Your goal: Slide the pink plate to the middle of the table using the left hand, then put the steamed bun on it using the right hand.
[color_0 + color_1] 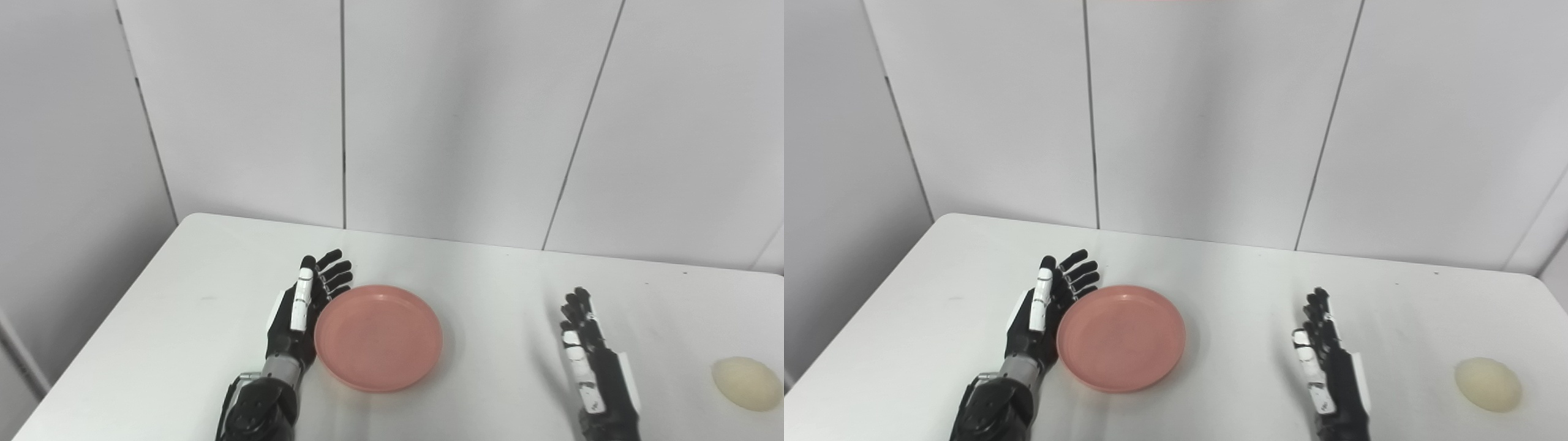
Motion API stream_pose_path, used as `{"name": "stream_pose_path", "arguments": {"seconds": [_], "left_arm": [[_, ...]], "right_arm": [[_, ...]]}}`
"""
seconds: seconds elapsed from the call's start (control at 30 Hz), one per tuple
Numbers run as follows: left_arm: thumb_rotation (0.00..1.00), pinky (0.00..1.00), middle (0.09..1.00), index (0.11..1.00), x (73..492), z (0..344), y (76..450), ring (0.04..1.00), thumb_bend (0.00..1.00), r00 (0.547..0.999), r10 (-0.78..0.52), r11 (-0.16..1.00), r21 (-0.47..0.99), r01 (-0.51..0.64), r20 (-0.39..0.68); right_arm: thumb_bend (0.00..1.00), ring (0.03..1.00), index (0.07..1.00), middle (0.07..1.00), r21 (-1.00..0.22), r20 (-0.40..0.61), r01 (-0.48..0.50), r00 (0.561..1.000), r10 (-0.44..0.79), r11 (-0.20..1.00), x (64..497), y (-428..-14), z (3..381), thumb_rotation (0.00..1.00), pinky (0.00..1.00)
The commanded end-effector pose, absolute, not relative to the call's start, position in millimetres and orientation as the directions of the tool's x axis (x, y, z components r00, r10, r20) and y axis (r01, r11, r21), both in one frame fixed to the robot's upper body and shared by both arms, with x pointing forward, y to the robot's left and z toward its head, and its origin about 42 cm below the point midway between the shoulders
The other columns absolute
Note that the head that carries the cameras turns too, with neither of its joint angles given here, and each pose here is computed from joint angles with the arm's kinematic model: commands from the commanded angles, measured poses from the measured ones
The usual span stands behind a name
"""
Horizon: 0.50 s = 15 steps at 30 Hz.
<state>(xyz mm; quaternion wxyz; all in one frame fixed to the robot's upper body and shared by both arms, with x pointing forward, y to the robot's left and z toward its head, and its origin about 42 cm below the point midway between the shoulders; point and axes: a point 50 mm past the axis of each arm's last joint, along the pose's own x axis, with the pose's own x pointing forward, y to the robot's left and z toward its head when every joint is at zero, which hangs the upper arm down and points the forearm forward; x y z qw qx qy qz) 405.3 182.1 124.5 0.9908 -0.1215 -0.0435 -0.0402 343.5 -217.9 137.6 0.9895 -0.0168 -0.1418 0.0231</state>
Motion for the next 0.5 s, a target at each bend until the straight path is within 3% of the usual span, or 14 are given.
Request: {"name": "stream_pose_path", "arguments": {"seconds": [0.0,0.47], "left_arm": [[0.98,0.84,0.814,0.800,395.4,117.5,171.9,0.832,0.58,0.990,-0.108,0.960,-0.250,0.128,0.092],[0.99,0.91,0.869,0.852,371.6,123.1,133.5,0.887,0.52,0.970,-0.222,0.942,-0.235,0.239,0.097]], "right_arm": [[0.53,0.974,0.982,0.969,-0.012,0.258,-0.049,0.965,0.051,0.999,334.4,-209.1,121.8,0.83,0.98],[0.57,0.974,0.979,0.967,-0.055,0.275,-0.049,0.960,0.062,0.997,334.5,-201.3,129.5,0.85,0.99]]}}
